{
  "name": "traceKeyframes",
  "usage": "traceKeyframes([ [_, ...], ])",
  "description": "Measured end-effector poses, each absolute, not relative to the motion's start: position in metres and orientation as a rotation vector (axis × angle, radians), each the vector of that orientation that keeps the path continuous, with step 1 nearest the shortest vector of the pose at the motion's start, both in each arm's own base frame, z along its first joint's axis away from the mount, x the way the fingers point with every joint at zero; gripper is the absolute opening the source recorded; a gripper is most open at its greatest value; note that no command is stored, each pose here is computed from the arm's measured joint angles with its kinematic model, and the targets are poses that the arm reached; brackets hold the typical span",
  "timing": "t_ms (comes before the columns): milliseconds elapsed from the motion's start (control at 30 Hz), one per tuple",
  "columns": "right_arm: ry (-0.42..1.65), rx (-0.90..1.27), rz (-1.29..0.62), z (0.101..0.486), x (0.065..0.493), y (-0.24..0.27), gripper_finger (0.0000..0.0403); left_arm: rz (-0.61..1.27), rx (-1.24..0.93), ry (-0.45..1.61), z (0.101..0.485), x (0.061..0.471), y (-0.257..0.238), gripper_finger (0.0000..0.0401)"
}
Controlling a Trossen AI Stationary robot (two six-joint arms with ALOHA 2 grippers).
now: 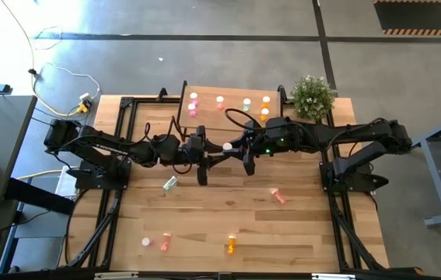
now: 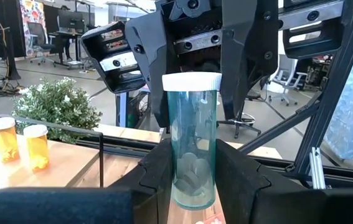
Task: Pick and place medicine bottles onto shelf by color
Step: Put the bottom blue pill bottle aligned with the other blue pill bottle on the shelf
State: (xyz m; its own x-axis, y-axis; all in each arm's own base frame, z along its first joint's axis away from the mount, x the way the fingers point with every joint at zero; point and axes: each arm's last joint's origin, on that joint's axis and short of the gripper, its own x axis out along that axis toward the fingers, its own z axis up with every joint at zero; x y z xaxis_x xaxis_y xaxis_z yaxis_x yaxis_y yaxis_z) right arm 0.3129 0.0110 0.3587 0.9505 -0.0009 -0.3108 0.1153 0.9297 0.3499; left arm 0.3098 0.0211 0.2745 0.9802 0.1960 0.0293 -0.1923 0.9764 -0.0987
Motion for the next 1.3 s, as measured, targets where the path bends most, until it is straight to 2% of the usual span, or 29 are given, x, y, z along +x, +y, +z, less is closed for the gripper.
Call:
traceKeyframes([
  [167,0.310,0.373,-0.083,0.359,0.313,0.010,0.0106,0.200,-0.094,-0.038,0.274,0.310,0.022,0.0108],
  [600,0.336,0.367,-0.259,0.353,0.310,0.006,0.0105,0.249,-0.090,0.064,0.265,0.307,0.041,0.0203],
  [867,0.297,0.309,-0.494,0.360,0.296,-0.003,0.0105,0.289,-0.065,0.067,0.274,0.296,0.058,0.0209],
  [1300,0.136,0.129,-0.931,0.398,0.247,-0.031,0.0105,0.356,0.004,0.073,0.293,0.272,0.074,0.0209],
])
